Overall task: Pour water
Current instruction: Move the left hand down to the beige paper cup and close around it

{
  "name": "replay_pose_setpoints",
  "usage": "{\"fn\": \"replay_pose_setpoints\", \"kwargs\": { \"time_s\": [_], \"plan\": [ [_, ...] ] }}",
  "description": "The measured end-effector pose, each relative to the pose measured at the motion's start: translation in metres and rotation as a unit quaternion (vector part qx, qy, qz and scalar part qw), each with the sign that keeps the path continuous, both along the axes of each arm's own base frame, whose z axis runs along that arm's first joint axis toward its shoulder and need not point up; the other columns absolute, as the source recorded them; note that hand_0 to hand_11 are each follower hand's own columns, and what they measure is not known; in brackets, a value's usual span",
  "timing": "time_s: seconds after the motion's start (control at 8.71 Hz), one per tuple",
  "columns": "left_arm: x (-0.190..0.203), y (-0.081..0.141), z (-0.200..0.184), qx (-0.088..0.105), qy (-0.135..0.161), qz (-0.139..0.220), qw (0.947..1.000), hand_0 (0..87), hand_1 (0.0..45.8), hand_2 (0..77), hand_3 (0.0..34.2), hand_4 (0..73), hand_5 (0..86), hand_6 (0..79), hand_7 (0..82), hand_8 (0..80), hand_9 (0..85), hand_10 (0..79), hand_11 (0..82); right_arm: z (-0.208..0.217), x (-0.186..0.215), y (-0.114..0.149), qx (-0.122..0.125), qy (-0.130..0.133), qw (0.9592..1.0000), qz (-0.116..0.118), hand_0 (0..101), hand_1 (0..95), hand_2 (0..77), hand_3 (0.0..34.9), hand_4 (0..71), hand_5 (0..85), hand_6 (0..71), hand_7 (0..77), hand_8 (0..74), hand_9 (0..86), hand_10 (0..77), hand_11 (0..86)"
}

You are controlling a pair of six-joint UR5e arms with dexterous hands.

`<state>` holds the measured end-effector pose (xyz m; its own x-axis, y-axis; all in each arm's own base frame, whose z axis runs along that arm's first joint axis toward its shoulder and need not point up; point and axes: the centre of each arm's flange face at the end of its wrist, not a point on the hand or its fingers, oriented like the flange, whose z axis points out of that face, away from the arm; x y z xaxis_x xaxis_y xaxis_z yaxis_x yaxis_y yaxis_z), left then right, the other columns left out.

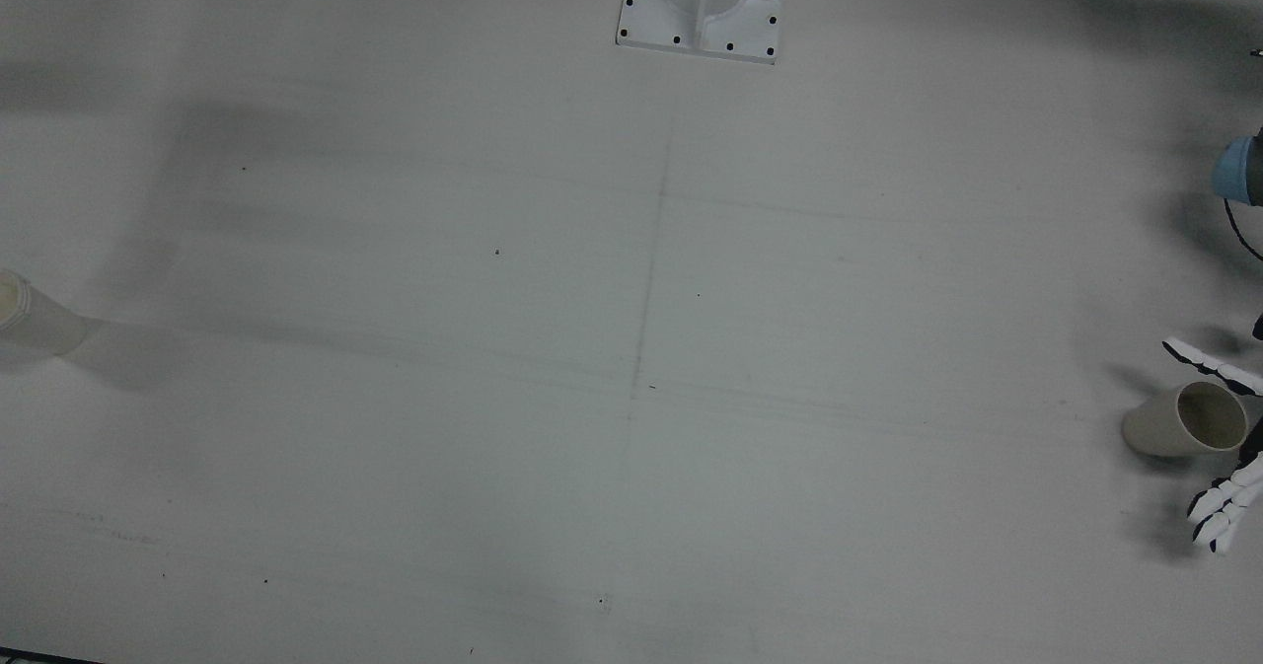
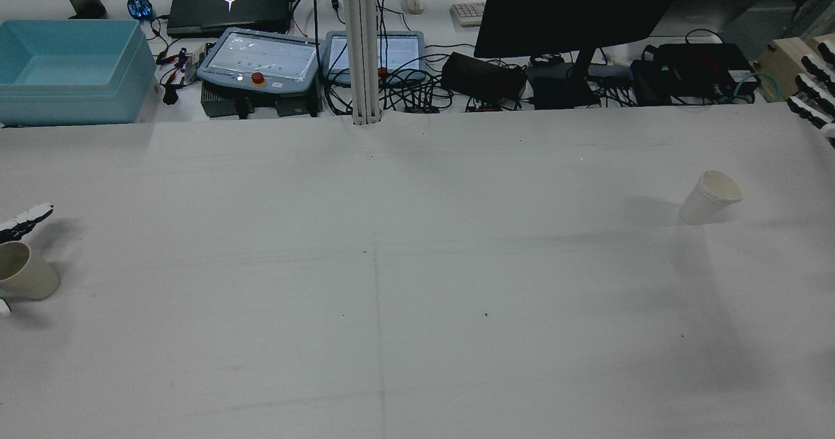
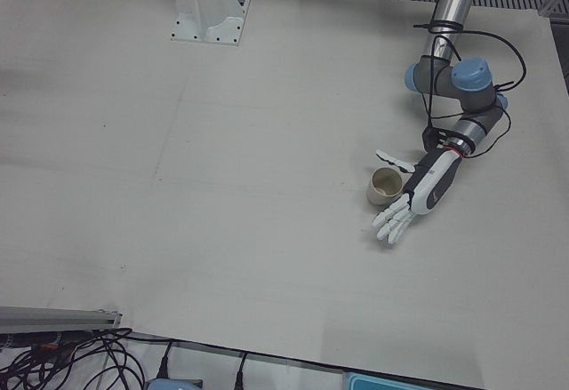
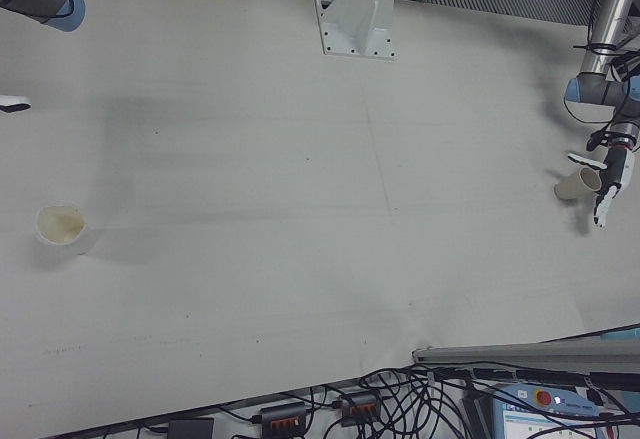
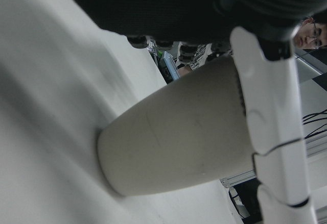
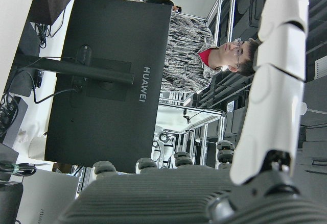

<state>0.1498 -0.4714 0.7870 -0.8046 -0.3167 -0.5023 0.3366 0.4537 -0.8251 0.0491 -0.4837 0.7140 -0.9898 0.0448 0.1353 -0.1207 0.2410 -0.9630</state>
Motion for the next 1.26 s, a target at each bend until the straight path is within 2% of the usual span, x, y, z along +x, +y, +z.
{"fn": "replay_pose_setpoints", "kwargs": {
  "time_s": [0.11, 0.23, 0.34, 0.46, 0.57, 0.69, 0.8, 0.92, 1.03, 1.15, 1.26],
  "plan": [
    [0.002, -0.001, -0.001, 0.000, 0.001, 0.000, 1.0000, 57.1, 14.2, 1.6, 0.2, 20.7, 0.0, 4.4, 7.1, 0.5, 1.1, 0.5, 1.6, 0.000, 0.001, 0.003, 0.000, 0.000, 1.0000, 0.000, 56, 22.9, 6.0, 18.8, 0.5, 6.5, 0.5, 6.5, 0.5, 0.5, 0.0, 0.5],
    [0.003, -0.002, -0.002, 0.000, 0.002, 0.000, 1.0000, 60.7, 16.9, 1.6, 0.2, 21.8, 0.0, 4.4, 7.1, 0.5, 1.1, 0.5, 1.6, 0.001, 0.001, 0.005, -0.001, 0.000, 1.0000, 0.000, 56, 22.9, 6.0, 19.0, 0.5, 6.5, 0.5, 4.9, 0.0, 0.5, 0.0, 0.5],
    [0.003, -0.002, -0.003, 0.000, 0.004, -0.001, 1.0000, 61.5, 16.9, 1.6, 0.2, 22.9, 0.0, 4.4, 7.6, 0.5, 1.1, 0.5, 1.1, 0.002, 0.002, 0.007, -0.003, 0.000, 1.0000, 0.000, 56, 21.3, 6.0, 19.3, 0.5, 5.5, 0.5, 4.9, 0.5, 0.5, 0.0, 0.5],
    [0.003, -0.003, -0.003, 0.000, 0.007, -0.001, 1.0000, 76.6, 21.8, 1.6, 0.2, 23.5, 6.0, 6.0, 8.7, 0.5, 1.1, 0.5, 1.1, 0.003, 0.003, 0.010, -0.003, 0.001, 1.0000, 0.000, 56, 21.8, 4.4, 19.0, 0.5, 6.0, 0.5, 4.9, 0.5, 0.5, 0.0, 0.5],
    [0.004, -0.003, -0.004, -0.002, 0.011, 0.000, 0.9999, 80.1, 22.4, 1.6, 0.2, 23.5, 25.1, 6.0, 9.3, 0.5, 1.1, 1.1, 7.6, 0.003, 0.003, 0.012, -0.003, 0.001, 1.0000, -0.001, 56, 21.8, 4.4, 19.0, 0.5, 5.5, 0.5, 4.9, 0.5, 0.5, 0.0, 0.5],
    [0.004, -0.003, -0.004, -0.005, 0.015, 0.001, 0.9999, 80.1, 22.4, 1.6, 0.2, 23.5, 25.1, 6.0, 9.3, 0.5, 1.1, 1.1, 7.6, 0.003, 0.004, 0.014, -0.003, 0.001, 1.0000, -0.001, 55, 21.8, 4.4, 19.0, 0.5, 6.0, 0.5, 4.4, 0.0, 0.5, 0.0, 0.5],
    [0.004, -0.003, -0.004, -0.008, 0.018, 0.003, 0.9998, 80.1, 22.4, 1.6, 0.0, 31.6, 36.0, 6.0, 9.3, 0.5, 1.1, 2.7, 6.5, 0.003, 0.004, 0.016, -0.004, 0.001, 1.0000, -0.001, 55, 21.8, 4.4, 19.0, 0.5, 6.0, 0.5, 4.4, 0.0, 0.5, 0.0, 0.5],
    [0.003, -0.003, -0.004, -0.011, 0.021, 0.004, 0.9997, 74.3, 13.1, 2.2, 0.1, 37.1, 44.7, 7.1, 9.3, 0.5, 1.1, 2.7, 6.5, 0.003, 0.005, 0.018, -0.005, 0.001, 1.0000, -0.001, 55, 21.8, 4.4, 19.0, 0.5, 6.0, 0.5, 4.4, 0.0, 0.5, 0.0, 0.5],
    [0.003, -0.003, -0.004, -0.015, 0.024, 0.004, 0.9996, 62.9, 13.6, 2.2, 0.1, 38.2, 46.4, 7.1, 12.0, 0.5, 1.1, 3.8, 6.5, 0.003, 0.005, 0.020, -0.004, 0.001, 1.0000, -0.001, 55, 21.8, 4.4, 19.1, 0.0, 6.0, 0.5, 4.4, 0.0, 0.5, 0.0, 0.5],
    [0.003, -0.003, -0.004, -0.019, 0.026, 0.003, 0.9995, 60.8, 12.0, 2.2, 0.2, 40.4, 45.8, 10.4, 16.4, 1.1, 1.1, 6.0, 8.7, 0.002, 0.006, 0.020, -0.004, 0.001, 1.0000, 0.000, 55, 21.3, 4.4, 19.0, 0.5, 6.0, 0.5, 4.4, 0.5, 0.5, 0.0, 0.5],
    [0.002, -0.003, -0.004, -0.022, 0.028, 0.002, 0.9993, 60.8, 12.0, 2.2, 0.2, 40.4, 45.8, 10.4, 16.4, 1.1, 1.1, 6.0, 8.7, 0.001, 0.006, 0.020, -0.003, 0.001, 1.0000, 0.001, 55, 21.3, 4.4, 19.0, 0.5, 6.0, 0.5, 4.4, 0.5, 0.5, 0.0, 0.5]
  ]
}}
